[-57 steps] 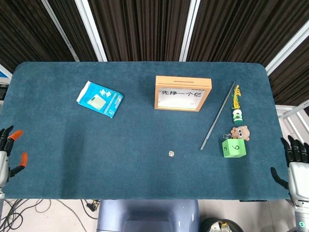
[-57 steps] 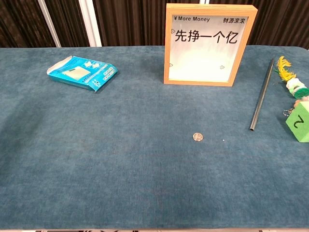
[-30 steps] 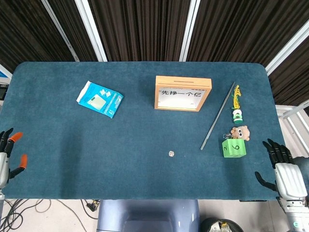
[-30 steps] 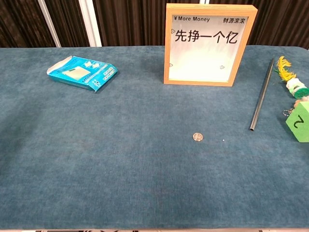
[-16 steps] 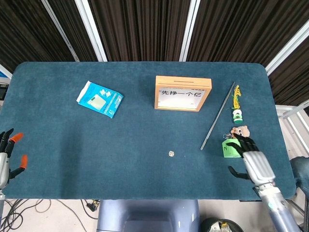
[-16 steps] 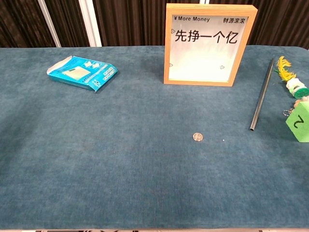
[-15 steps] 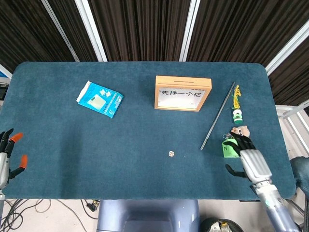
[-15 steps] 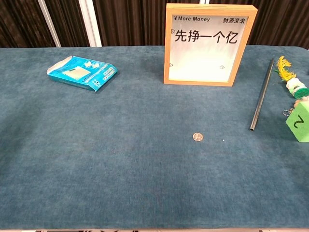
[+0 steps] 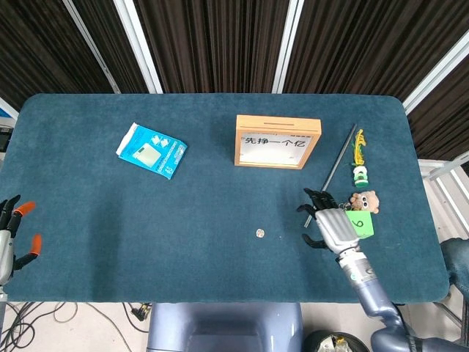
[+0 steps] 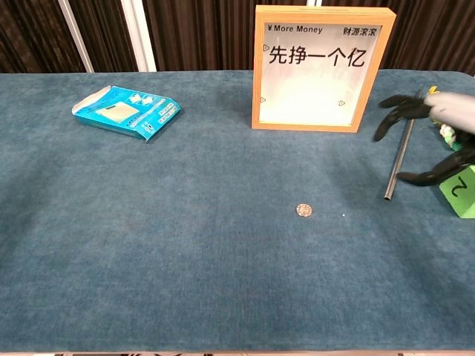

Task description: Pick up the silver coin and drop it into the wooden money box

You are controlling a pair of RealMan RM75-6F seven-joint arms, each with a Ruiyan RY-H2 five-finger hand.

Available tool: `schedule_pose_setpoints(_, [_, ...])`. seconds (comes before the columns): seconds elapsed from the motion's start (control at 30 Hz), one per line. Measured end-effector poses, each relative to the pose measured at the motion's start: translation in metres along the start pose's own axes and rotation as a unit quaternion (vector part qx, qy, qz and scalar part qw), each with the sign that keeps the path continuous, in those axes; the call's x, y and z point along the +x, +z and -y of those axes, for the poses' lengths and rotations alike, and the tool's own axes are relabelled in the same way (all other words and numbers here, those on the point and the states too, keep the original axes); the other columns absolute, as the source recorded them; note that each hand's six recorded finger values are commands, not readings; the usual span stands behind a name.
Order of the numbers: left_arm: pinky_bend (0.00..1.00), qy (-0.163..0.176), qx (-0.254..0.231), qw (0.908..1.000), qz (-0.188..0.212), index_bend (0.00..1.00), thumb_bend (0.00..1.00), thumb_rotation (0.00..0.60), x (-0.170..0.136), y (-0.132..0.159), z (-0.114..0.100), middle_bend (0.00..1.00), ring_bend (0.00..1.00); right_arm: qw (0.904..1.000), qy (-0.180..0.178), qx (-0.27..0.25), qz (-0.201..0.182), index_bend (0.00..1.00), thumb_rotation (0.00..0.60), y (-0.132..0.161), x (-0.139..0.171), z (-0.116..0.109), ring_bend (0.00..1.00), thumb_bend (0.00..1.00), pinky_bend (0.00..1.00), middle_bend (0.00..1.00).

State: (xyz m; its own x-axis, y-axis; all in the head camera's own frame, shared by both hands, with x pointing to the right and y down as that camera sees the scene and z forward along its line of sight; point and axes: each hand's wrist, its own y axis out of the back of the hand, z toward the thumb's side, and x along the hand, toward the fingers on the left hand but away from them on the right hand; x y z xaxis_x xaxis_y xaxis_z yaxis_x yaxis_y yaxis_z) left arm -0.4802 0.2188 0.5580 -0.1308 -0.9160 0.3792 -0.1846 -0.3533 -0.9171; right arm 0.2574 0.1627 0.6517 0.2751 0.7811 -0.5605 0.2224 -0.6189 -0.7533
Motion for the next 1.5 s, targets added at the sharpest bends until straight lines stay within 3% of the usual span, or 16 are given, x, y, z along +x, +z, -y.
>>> schedule_pose_setpoints(0.53, [0.00,-0.007,-0.001,1.0000,-0.005,0.26,0.45,0.600,0.000,-0.001,0.001,0.03,0.00,0.9986,0.042,0.029,-0.015,0.36,0.600,0.029,-0.016,0.053,0.00,0.40,0.00,0.02])
schedule_pose_setpoints(0.9, [0.00,-0.007,-0.002,1.0000,-0.007,0.26,0.45,0.600,0.001,-0.001,0.001,0.03,0.00,0.9974,0.053,0.039,-0.030,0.37,0.600,0.044,-0.024,0.073,0.00,0.41,0.00,0.02])
schedule_pose_setpoints(1.5, [0.00,-0.009,-0.002,0.9999,-0.008,0.26,0.46,0.600,0.002,-0.002,0.001,0.03,0.00,0.9961,0.065,0.043,-0.043,0.37,0.600,0.059,-0.034,0.090,0.00,0.41,0.00,0.02])
